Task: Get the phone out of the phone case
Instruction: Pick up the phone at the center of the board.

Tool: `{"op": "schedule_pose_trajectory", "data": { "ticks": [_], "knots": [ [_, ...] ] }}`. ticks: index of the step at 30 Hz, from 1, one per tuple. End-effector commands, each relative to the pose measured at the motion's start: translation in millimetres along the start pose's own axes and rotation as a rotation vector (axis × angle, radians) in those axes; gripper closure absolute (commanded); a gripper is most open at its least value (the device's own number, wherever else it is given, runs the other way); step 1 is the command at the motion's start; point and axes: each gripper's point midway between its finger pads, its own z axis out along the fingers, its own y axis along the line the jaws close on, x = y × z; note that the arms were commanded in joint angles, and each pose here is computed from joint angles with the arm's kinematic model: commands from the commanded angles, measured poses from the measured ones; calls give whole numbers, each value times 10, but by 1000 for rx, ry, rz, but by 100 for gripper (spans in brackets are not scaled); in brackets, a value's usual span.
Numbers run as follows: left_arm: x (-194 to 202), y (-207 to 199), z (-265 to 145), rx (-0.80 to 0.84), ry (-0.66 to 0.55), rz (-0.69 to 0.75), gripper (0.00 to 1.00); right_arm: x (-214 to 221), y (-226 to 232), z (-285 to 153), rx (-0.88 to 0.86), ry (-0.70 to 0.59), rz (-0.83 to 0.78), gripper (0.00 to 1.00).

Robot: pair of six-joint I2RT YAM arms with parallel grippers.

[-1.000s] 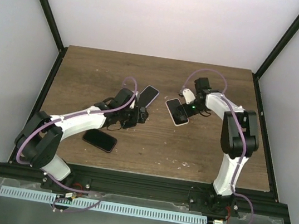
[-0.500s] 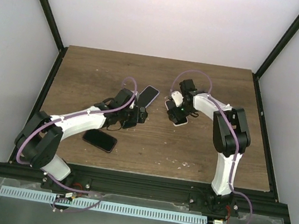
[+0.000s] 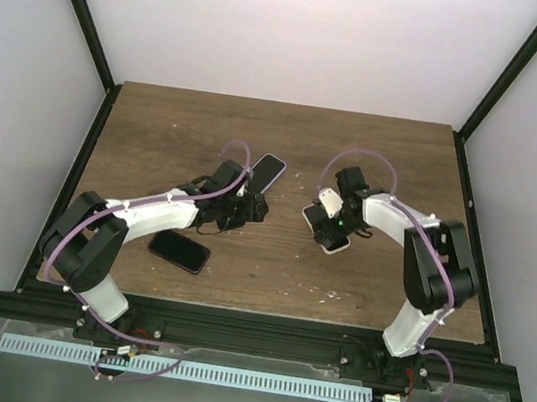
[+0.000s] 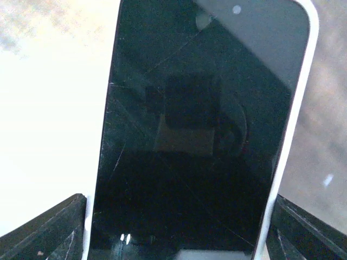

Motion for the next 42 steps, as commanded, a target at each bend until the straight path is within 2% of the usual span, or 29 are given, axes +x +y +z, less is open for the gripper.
{"op": "schedule_pose_trajectory", "data": {
  "ticks": [1, 6, 13, 16, 21, 27, 29, 30, 33, 34, 38, 42],
  "knots": [
    [-74, -315, 42, 145, 6, -47, 17, -54, 290, -472, -92, -169, -72, 62],
    [-25, -679, 68, 335, 33, -73, 24, -119, 419, -822, -102, -316, -98, 69],
    [38, -1208, 161, 488, 79, -71, 25, -193, 492, -939, -133, -379, -90, 71],
    [30, -1335, 244, 518, 99, -105, 30, -229, 522, -991, -147, -409, -90, 71],
    [-23, -1518, 315, 596, 112, -148, 48, -247, 554, -1031, -161, -431, -81, 70],
    [-106, -1660, 281, 679, 103, -162, 86, -249, 560, -1048, -161, -445, -73, 69],
    [-136, -1676, 241, 700, 92, -155, 96, -253, 558, -1058, -160, -448, -72, 57],
    [-170, -1680, 210, 709, 81, -151, 100, -261, 562, -1076, -161, -451, -72, 46],
    [-308, -1618, 86, 731, 58, -122, 100, -288, 556, -1174, -155, -462, -76, 10],
    [-360, -1580, 21, 741, 48, -103, 100, -300, 566, -1231, -158, -472, -83, 1],
    [-536, -1430, -364, 806, 12, 39, 100, -330, 636, -1519, -212, -533, -118, 0],
    [-495, -1413, -891, 934, -14, 263, 100, -310, 798, -1816, -351, -599, -168, 0]
  ]
}}
